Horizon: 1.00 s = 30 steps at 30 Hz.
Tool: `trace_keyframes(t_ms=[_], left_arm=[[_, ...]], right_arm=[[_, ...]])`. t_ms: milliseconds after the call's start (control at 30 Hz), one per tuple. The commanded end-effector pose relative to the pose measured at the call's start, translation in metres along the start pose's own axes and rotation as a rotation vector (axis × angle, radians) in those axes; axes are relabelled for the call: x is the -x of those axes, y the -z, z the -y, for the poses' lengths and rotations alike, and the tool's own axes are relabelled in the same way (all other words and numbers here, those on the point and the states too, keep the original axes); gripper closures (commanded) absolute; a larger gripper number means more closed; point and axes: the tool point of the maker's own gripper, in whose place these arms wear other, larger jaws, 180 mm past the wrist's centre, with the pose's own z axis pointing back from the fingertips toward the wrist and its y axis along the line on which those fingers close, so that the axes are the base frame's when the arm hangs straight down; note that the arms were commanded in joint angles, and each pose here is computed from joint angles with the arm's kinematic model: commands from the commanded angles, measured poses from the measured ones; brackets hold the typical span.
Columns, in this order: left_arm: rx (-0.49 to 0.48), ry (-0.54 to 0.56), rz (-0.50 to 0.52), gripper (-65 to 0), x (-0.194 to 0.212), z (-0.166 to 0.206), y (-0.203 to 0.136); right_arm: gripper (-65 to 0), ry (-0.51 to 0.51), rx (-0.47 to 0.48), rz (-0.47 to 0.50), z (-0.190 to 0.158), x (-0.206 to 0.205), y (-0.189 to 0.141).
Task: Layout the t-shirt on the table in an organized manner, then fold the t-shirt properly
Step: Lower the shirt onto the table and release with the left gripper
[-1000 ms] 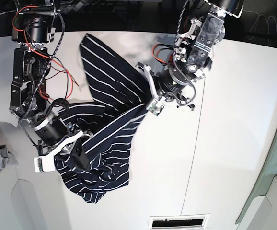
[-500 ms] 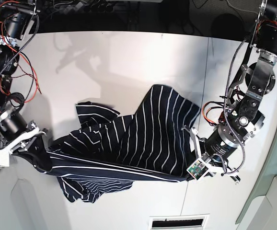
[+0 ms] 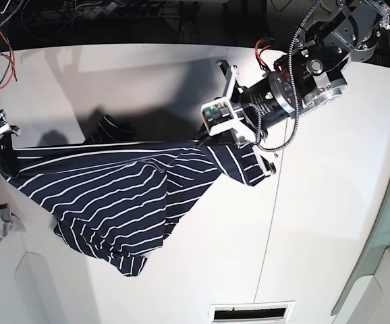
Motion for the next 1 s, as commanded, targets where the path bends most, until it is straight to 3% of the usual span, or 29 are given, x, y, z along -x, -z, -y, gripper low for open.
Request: trace_keyframes(t_ms=[0, 133, 267, 367, 467, 533, 733, 967], left_arm=[[-0.017, 0.029, -0.030, 0.0, 0.004, -0.003, -0.002], [0.094, 0.028, -0.010, -0.2, -0.003, 0.038, -0.001], [0.172, 0.025, 0.010, -17.6, -0.011, 0.068, -0.002], [0.189, 0.011, -0.014, -26.4, -0.013, 0.078, 0.001], [0.095, -0.039, -0.069, -26.8, -0.009, 0.064, 0.007], [0.014, -0.035, -0.077, -26.8, -0.006, 0.047, 0.007], [-0.210, -0.064, -0.080, -26.7, 0.001, -0.015, 0.004], [-0.206, -0.212, -0.136, -26.8, 0.035, -0.034, 0.021]], right_arm=[[0.0, -0.008, 0.072, 0.058, 0.021, -0.020, -0.011], [0.0, 0.003, 0.112, 0.007, 0.032, 0.001, -0.026], [0.0, -0.001, 0.142, -0.054, 0.039, 0.022, -0.036], [0.0, 0.006, 0.181, -0.095, 0.047, 0.035, -0.041], [-23.1, 0.009, 0.196, -0.111, 0.052, 0.042, -0.041], [-33.0, 0.021, 0.187, -0.072, 0.050, 0.035, -0.040], [-34.3, 0.082, 0.128, 0.039, 0.038, 0.008, -0.028], [-34.3, 0.085, 0.071, 0.135, 0.017, -0.027, 0.004]])
